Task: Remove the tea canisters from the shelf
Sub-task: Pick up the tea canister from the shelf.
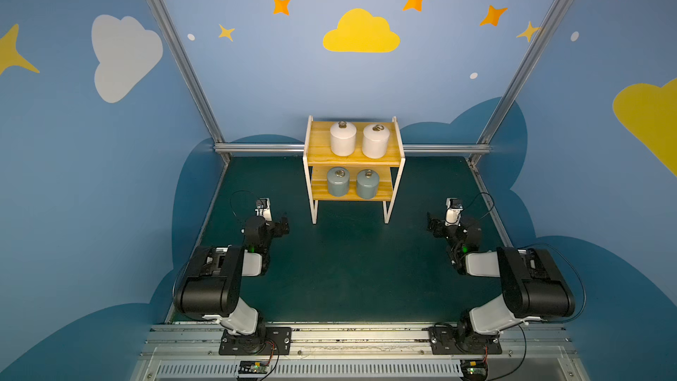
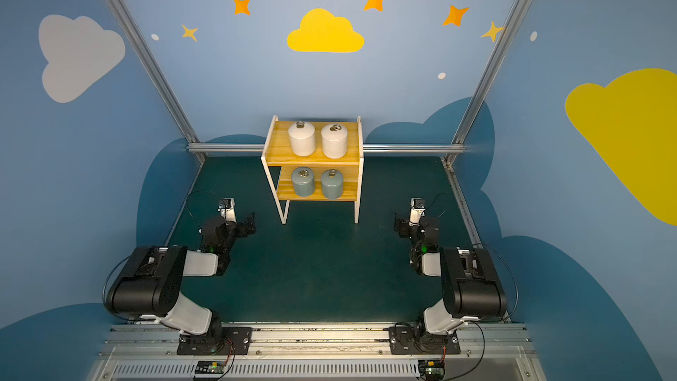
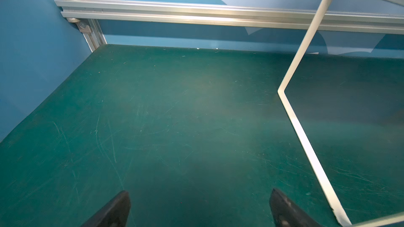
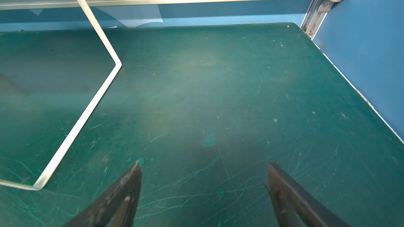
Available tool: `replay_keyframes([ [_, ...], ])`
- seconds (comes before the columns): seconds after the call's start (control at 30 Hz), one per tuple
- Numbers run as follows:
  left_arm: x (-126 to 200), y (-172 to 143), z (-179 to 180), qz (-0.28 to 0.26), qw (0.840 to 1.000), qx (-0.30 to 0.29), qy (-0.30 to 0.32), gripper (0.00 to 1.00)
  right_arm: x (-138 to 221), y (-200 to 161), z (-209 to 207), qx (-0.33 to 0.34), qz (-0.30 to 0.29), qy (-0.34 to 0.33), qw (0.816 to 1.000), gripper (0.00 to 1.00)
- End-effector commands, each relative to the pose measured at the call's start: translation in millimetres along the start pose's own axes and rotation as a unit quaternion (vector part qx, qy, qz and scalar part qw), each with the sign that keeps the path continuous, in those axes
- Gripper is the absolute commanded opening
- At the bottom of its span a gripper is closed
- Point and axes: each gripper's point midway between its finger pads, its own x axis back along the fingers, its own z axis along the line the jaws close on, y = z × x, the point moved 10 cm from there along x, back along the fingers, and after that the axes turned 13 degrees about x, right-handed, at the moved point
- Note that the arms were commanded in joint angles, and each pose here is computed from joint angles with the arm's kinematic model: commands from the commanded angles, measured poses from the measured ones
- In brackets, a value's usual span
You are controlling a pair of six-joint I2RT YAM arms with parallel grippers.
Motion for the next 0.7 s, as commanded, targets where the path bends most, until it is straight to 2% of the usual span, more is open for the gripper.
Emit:
replay_keyframes([
  [0.0,-0.6,2.7,-1.6,-0.007,1.000,-0.007,-0.007,1.00,-2.2,4.2,-0.8,0.002,-0.013,0.000,1.000,0.92],
  [0.67,-2.6,1.9,-3.4,-0.002,1.000,-0.013,-0.008,1.00,-2.4,3.7,-1.2,0.000,-0.012,0.001,1.000,0.92],
])
